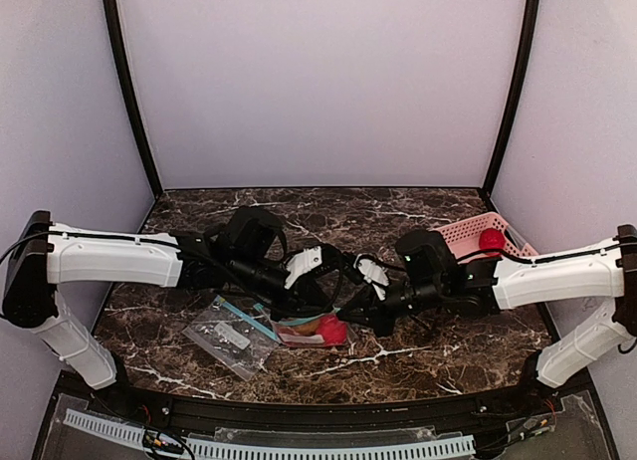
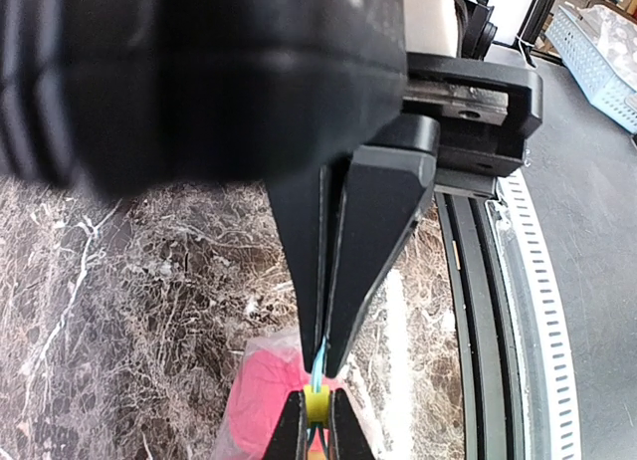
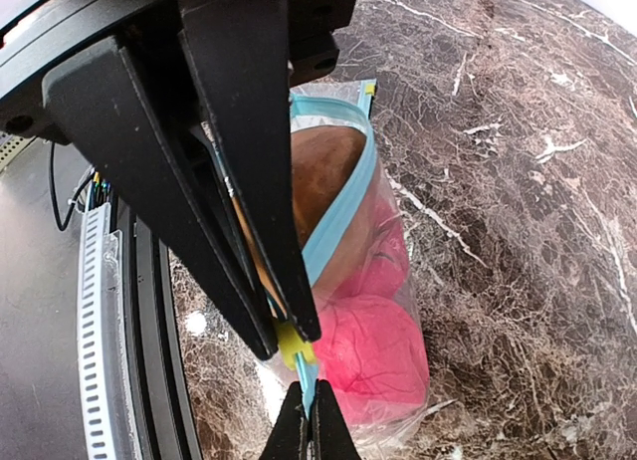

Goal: Place the food in the zip-top bag and seal the zipper
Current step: Zip the zipper of the food storage bag, then pass from the left arm to the right, then adjust the fake fruit in the zipper food storage bag.

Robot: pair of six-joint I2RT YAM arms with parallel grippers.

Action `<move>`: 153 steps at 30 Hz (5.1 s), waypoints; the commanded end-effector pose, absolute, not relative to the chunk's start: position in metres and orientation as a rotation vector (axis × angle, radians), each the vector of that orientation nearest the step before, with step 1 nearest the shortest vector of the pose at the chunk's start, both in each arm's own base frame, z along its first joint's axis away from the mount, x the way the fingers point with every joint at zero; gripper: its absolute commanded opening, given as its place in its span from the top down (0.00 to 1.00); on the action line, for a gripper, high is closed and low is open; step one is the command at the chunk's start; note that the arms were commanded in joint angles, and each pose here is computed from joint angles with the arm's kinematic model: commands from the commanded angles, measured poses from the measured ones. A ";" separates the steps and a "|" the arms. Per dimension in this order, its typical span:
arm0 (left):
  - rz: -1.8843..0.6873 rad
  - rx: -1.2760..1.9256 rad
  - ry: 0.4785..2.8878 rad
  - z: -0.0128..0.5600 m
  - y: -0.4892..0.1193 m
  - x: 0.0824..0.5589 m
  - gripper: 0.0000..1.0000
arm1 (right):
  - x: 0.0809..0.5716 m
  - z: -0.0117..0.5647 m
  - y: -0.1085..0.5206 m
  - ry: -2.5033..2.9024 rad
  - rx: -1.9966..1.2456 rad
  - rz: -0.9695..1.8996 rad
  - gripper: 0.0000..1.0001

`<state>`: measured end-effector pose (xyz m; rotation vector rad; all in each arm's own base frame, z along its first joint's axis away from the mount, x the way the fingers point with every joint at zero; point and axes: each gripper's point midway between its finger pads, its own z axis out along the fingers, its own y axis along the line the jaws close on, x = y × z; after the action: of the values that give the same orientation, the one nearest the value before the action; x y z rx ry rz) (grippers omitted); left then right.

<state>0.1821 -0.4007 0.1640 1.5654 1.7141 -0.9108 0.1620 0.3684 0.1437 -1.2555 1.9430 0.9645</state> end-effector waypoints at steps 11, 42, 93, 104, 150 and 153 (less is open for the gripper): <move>-0.814 1.558 1.861 0.153 -0.361 0.183 0.99 | 0.167 0.147 0.353 1.944 -1.242 0.919 1.00; -1.000 1.505 1.884 0.155 -0.361 0.161 0.99 | 0.159 0.173 0.385 1.900 -1.292 1.088 0.45; -0.876 0.313 2.490 0.138 -0.255 0.200 0.12 | 0.159 0.153 0.409 1.887 -1.345 1.135 1.00; -0.974 0.220 2.520 0.120 -0.249 0.199 0.21 | 0.160 0.156 0.409 1.883 -1.345 1.130 1.00; -1.195 0.272 2.546 0.117 -0.272 0.163 0.33 | 0.171 0.167 0.399 1.851 -1.214 1.076 1.00; -1.190 0.260 2.551 0.116 -0.271 0.163 0.37 | 0.170 0.167 0.400 1.846 -1.217 1.088 1.00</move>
<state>0.1676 -0.2779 0.1256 0.3033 2.5058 -1.2147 0.1697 0.3959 0.1510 -1.2418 1.9105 1.0611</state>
